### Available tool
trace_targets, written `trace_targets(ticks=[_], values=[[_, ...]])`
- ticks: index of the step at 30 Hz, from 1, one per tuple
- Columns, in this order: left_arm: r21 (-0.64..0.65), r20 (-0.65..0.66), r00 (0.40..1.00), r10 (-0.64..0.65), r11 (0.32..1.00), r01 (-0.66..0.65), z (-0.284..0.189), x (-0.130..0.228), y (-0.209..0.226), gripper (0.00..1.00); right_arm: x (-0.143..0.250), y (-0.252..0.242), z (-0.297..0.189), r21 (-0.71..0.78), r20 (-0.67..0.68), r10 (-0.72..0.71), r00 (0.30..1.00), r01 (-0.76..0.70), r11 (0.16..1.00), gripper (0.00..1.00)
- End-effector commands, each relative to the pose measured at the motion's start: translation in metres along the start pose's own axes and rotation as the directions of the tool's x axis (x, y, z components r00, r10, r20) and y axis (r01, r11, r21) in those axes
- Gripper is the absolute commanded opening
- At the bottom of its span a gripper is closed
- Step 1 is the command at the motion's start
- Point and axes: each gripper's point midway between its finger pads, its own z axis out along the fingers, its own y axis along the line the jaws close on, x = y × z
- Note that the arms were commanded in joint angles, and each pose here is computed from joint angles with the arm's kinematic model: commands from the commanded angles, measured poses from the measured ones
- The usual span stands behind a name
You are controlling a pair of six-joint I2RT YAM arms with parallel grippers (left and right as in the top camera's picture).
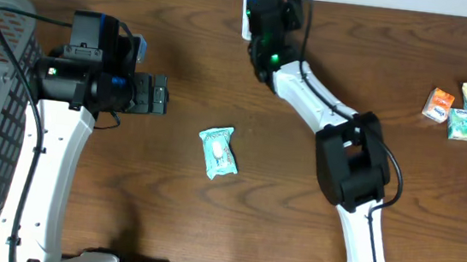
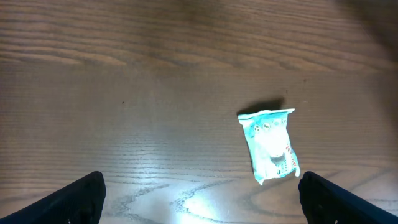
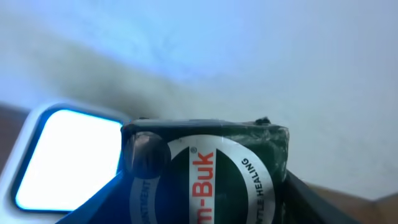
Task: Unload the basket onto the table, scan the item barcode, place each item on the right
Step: 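Raise the Zam-Buk tin up under the scanner and hold it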
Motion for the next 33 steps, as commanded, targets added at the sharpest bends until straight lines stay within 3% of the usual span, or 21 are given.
trace_targets(ticks=[1,10,20,33], values=[[-0.009,-0.012,1.0,0.003,1.0,-0.003,0.002,0.003,0.001,0.98,-0.011,-0.002,0.009,-0.049,0.053,-0.046,0.998,0.049,0.998,0.55],[-0.009,-0.012,1.0,0.003,1.0,-0.003,0.002,0.003,0.001,0.98,-0.029,0.004,0.012,-0.122,0.157,-0.051,0.986,0.07,0.99,0.55],[-0.009,-0.012,1.0,0.003,1.0,-0.003,0.002,0.003,0.001,0.98,-0.009,0.024,0.024,-0.106,0.183,-0.19,0.965,0.212,0.972,0.56],[-0.009,-0.012,1.0,0.003,1.0,-0.003,0.002,0.003,0.001,0.98,-0.021,0.007,0.016,-0.04,0.159,-0.145,0.977,0.153,0.987,0.54]])
